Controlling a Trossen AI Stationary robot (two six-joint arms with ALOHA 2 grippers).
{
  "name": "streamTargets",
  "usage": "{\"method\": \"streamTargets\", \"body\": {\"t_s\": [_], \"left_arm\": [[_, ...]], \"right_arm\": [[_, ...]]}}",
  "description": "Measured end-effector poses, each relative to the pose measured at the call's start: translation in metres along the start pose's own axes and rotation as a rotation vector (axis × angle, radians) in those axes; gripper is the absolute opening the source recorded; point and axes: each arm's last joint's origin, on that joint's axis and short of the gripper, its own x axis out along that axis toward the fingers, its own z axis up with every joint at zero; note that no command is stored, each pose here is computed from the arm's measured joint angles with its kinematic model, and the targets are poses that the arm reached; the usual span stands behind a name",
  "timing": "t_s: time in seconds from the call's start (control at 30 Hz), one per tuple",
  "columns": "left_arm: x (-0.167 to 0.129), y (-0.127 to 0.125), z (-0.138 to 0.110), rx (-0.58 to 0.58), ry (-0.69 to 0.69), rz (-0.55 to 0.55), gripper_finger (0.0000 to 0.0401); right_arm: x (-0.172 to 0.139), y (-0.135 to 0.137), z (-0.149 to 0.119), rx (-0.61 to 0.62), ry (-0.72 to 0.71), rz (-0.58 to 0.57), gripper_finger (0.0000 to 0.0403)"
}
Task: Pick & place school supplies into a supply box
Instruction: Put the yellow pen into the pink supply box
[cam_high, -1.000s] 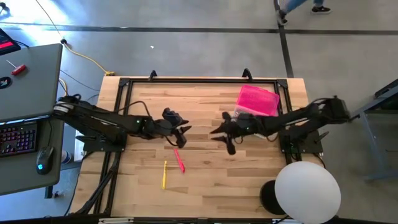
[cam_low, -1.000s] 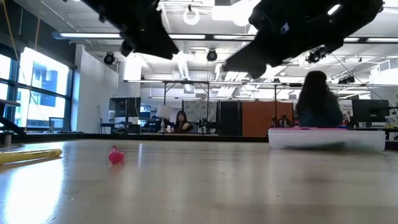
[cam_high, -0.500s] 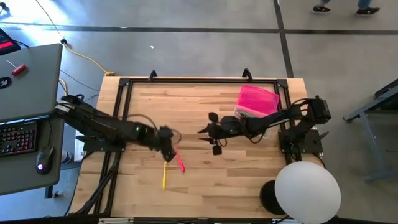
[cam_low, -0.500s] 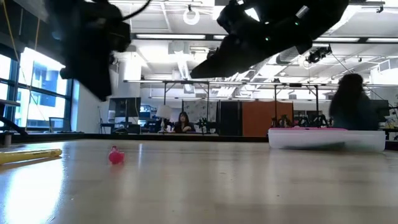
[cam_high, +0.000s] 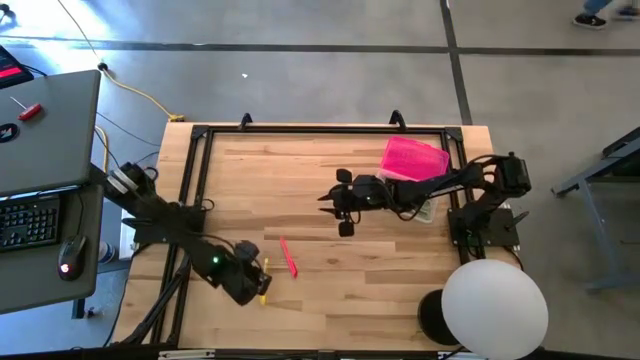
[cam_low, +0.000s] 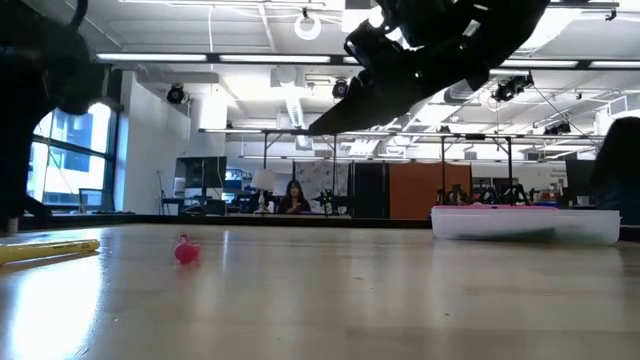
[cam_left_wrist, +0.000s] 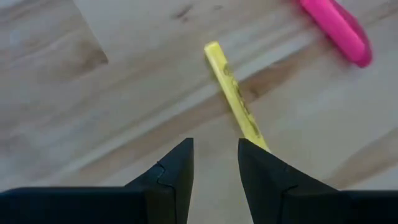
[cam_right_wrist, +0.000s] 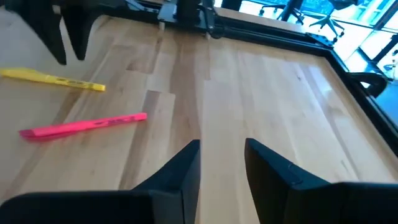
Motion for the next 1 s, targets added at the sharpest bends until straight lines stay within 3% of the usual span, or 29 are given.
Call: {"method": "streamTargets", "body": {"t_s": [0.23,0.73,1.0], "left_arm": [[0.016,-0.005,-0.005,0.006,-0.01,0.003,0.0156],[0.009,-0.015,-0.001,-0.006,-0.14,-0.049,0.0156],[0.026,-0.014,-0.002,-0.002,-0.155,-0.007,0.0156]], "right_arm": [[0.0,-0.003,0.001,0.006,-0.012,-0.01,0.0103],[0.0,-0.006,0.004,0.01,-0.053,-0.022,0.0103],[0.0,-0.006,0.004,0.01,-0.046,-0.021,0.0103]]}}
